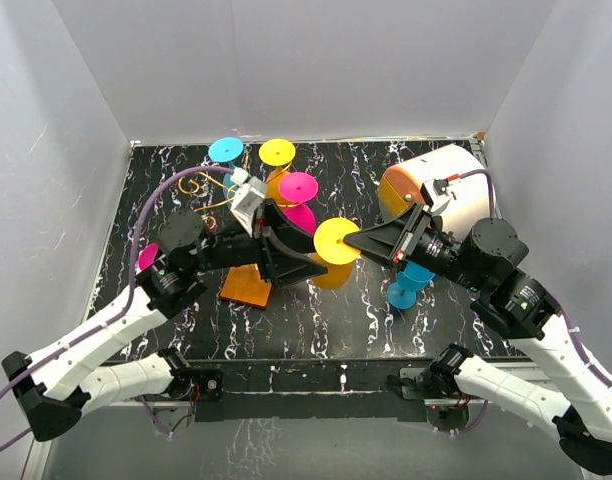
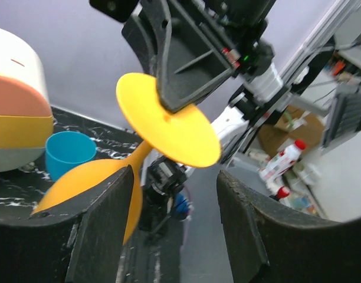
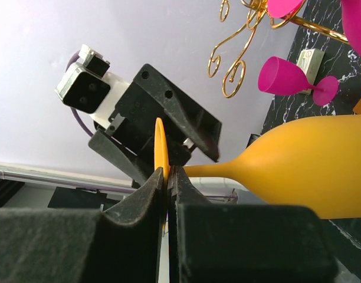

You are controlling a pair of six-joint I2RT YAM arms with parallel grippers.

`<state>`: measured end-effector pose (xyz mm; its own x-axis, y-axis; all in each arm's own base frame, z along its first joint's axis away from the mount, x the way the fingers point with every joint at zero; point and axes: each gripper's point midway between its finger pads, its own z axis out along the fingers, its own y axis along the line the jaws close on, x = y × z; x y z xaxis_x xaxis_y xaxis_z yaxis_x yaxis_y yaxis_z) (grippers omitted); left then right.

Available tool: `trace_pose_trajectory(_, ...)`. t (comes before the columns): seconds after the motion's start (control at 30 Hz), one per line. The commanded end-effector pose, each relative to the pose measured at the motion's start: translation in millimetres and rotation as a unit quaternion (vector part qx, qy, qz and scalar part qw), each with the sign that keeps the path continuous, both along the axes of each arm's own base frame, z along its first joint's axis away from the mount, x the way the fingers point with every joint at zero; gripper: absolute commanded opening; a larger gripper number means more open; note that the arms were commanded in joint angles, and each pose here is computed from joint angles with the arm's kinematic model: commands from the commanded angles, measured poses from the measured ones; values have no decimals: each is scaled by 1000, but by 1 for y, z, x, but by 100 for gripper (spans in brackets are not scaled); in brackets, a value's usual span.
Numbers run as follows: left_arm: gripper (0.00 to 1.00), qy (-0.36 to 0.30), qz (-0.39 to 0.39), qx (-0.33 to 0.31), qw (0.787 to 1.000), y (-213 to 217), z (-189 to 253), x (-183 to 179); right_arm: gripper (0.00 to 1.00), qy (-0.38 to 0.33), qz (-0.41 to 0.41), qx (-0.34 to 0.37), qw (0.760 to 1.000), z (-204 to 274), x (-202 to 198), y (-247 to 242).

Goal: Place the wine glass upside down on the wine glass rack

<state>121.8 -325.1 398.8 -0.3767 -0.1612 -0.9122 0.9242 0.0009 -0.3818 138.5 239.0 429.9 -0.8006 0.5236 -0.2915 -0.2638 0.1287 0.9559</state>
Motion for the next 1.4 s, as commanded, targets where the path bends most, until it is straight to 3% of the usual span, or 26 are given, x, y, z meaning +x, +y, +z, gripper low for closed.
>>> trace_pose_trajectory(0.0,59,86,27,-43,995,15,31,-5,0,-30,2,14,999,12,-3,-2)
trace_pose_trajectory(0.2,62,237,103,-26,966,17,15,19,0,-52,-1,1,999,12,-2,-3)
trace_pose_trajectory(0.43,62,293,120,-68,946,24,29,23,0,-57,12,-15,998,1,-4,1)
trace_pose_trajectory(0.63,61,299,130,-65,943,27,33,24,0,-61,23,-19,998,-3,-4,6)
trace_pose_trajectory(0.83,49,278,165,-30,946,35,32,29,0,-64,27,0,998,4,4,15)
trace_pose_trajectory(1.37,26,295,147,-15,944,33,28,21,0,-59,55,18,997,6,9,31)
